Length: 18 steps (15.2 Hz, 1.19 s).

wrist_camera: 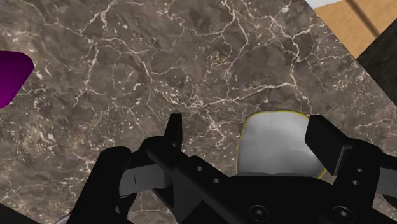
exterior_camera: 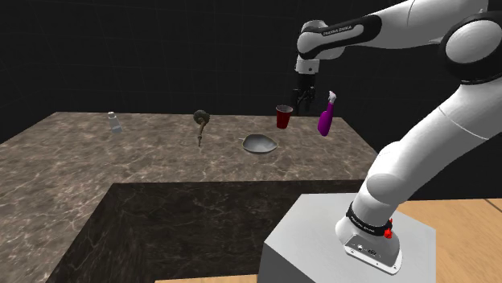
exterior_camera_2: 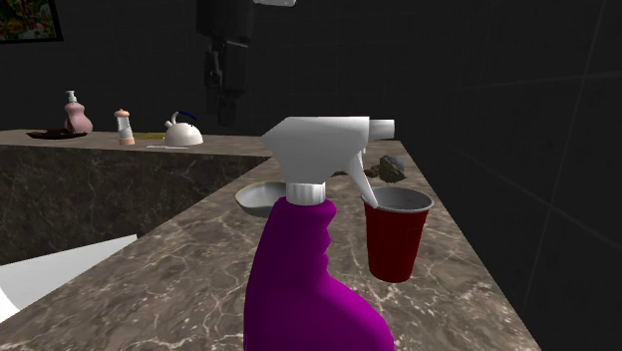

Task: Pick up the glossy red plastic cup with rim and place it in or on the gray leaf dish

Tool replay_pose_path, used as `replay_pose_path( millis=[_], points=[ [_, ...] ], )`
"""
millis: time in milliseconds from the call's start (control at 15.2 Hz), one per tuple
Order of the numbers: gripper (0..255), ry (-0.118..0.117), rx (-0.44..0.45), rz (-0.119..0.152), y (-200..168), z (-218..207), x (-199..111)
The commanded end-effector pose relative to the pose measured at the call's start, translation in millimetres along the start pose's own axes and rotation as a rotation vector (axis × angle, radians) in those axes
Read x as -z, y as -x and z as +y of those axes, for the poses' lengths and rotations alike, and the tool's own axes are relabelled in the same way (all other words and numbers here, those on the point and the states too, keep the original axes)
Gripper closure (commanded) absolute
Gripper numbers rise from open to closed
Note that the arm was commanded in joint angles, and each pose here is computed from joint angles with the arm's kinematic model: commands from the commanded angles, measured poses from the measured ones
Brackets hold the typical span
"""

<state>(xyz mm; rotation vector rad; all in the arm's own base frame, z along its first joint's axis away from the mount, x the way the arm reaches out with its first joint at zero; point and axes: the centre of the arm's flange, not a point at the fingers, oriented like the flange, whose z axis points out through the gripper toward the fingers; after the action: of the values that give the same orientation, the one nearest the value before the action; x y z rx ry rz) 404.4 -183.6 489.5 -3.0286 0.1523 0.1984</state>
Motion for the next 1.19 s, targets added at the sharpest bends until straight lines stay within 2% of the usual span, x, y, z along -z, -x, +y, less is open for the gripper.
replay_pose_path(
  millis=[0, 1122],
  points=[
    [0, -0.002, 0.008, 0.001, -17.9, 20.3, -1.3],
    [0, -0.036, 0.066, 0.010, -170.2, 185.4, -36.6]
  ],
)
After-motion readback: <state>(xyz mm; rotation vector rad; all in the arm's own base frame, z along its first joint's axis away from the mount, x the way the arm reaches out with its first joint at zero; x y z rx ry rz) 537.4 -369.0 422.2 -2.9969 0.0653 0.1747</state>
